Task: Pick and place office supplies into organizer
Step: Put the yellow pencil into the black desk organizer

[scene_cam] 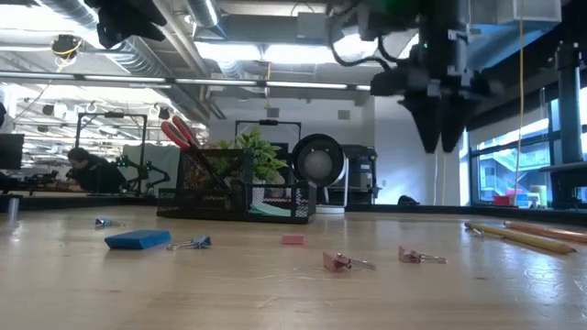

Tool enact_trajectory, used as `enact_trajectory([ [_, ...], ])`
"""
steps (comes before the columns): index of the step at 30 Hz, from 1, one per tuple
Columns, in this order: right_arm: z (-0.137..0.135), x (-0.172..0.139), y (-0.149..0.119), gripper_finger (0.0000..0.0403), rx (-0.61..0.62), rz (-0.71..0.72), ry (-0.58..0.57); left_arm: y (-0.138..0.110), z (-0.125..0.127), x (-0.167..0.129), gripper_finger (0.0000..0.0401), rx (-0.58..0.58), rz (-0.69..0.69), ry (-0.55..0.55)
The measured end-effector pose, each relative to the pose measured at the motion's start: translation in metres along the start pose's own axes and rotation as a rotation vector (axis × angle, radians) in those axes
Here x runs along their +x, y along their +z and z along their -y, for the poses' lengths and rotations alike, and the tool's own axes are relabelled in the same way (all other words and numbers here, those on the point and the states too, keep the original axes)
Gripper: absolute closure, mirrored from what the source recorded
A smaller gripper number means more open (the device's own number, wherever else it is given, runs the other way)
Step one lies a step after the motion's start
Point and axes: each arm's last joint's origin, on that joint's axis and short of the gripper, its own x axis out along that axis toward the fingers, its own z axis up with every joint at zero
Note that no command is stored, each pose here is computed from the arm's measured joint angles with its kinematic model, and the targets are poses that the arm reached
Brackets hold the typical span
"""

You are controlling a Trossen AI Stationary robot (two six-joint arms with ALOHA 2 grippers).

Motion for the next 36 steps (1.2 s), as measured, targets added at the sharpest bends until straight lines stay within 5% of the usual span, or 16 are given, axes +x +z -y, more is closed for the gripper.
enact_trajectory([
  [3, 0.001, 0.018, -0.005, 0.0249, 0.117, -0.011, 0.064, 0.0, 0.0, 0.0, 0.0278, 0.0, 0.0, 0.0],
  [8, 0.001, 0.042, -0.012, 0.0249, 0.116, -0.058, 0.142, 0.0, 0.0, 0.0, 0.0278, 0.0, -0.002, 0.001],
  [25, 0.011, 0.054, -0.018, 0.0249, 0.119, -0.086, 0.08, 0.0, 0.0, 0.0, 0.0278, -0.017, -0.007, -0.005],
  [36, 0.016, 0.054, -0.02, 0.0249, 0.268, -0.105, 0.017, -0.001, 0.001, 0.0, 0.0278, -0.008, -0.033, -0.048],
])
